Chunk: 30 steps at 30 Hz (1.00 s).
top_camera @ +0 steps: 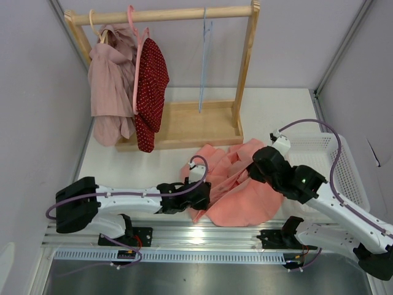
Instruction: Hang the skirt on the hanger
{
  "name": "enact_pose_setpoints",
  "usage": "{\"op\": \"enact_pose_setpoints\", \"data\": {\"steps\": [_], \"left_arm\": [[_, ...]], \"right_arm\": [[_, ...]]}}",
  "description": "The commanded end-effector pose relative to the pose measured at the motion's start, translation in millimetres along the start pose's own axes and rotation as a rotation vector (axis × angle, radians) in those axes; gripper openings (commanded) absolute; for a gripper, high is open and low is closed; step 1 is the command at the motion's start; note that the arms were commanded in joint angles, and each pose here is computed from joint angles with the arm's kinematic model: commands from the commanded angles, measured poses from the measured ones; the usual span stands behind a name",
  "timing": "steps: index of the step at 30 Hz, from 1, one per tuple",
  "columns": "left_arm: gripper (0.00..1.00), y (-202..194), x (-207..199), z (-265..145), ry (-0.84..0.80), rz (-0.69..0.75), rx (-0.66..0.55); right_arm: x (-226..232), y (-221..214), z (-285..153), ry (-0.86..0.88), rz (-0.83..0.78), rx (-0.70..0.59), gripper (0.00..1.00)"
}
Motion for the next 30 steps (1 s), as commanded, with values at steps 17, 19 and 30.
{"op": "enact_pose_setpoints", "data": {"steps": [17,19,30], "left_arm": [[0.0,114.8,43.0,-65.5,-0.236,-0.293,-0.134],[0.0,140.9,38.0,-85.6,-0.326,-0.318,-0.163],[0.0,251.4,3.2,-207.1,-0.663,-0.346,-0.38]], "right_arm": [[59.9,76.2,-27.4,0.247,-0.049,-0.138,0.0],[70.6,86.2,-30.5,0.279,-0.069,-0.145,0.0],[128.7,157.6,-85.0,0.509,-0.086,-0.26,0.0]]}}
Point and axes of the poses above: each gripper's point midway between its finger pads, its own z axis out along the fingers, its own x axis along the line the jaws close on, y = z × x, the point moved 1 cm from there along -z, back along the fingers, and after that the axes turned 10 degrees about -z, right-handed, at the moved point
